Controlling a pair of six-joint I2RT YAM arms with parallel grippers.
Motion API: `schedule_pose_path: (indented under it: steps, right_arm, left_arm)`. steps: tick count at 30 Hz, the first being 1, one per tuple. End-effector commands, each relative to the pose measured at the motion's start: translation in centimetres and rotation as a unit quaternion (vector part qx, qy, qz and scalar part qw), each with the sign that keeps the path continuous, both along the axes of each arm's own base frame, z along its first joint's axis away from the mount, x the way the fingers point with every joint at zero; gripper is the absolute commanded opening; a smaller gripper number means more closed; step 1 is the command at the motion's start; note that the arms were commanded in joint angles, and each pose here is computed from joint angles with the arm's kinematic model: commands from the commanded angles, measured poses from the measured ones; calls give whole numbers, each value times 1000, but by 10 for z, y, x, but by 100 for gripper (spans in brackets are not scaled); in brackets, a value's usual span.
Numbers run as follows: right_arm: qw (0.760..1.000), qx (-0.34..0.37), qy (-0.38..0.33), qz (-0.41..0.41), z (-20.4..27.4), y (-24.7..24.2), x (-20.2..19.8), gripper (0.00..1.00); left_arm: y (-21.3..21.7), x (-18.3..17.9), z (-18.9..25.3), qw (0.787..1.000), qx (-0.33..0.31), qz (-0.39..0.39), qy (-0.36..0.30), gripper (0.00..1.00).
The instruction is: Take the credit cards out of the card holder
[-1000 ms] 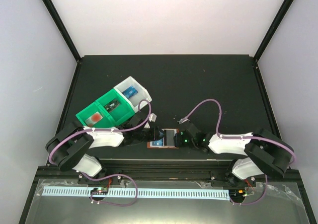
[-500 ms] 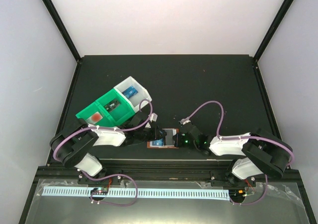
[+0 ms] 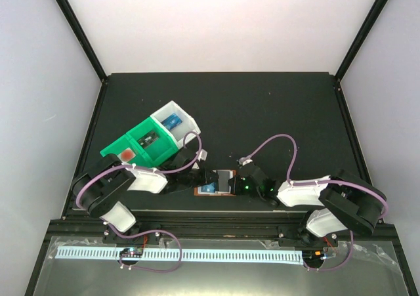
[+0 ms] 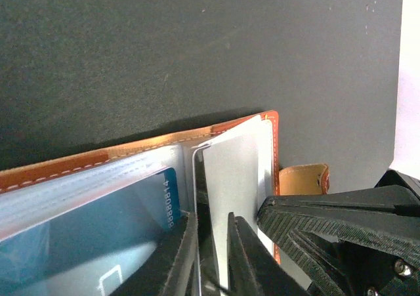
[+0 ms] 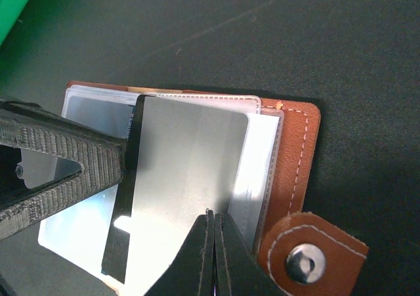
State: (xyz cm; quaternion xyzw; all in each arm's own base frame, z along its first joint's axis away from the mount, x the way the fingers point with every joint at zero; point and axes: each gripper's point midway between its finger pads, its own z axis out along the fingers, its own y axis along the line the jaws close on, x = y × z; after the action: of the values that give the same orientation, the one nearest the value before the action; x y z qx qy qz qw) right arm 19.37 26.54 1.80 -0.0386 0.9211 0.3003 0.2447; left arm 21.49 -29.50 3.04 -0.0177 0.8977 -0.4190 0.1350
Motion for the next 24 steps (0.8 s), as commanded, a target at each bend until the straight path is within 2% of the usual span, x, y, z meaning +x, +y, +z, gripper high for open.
schedule_pose_path:
  steps: [1,4,12,24]
  right_arm:
    - [998,-56,42,-6,-32,-25,-17,3]
    - [997,-57,43,-10,-33,-27,-17,3]
    - [997,-59,46,-13,-35,-28,-17,3]
    - [997,-62,45,-16,-35,-30,-17,2]
  left_arm:
    - [-8,-4,6,1000,-21,-14,-2,9]
    - [-7,-5,8,1000,-23,-14,-5,2]
    - [-2,-10,21,999,-37,-12,-12,2]
    - [17,-12,16,1000,3,4,-12,2]
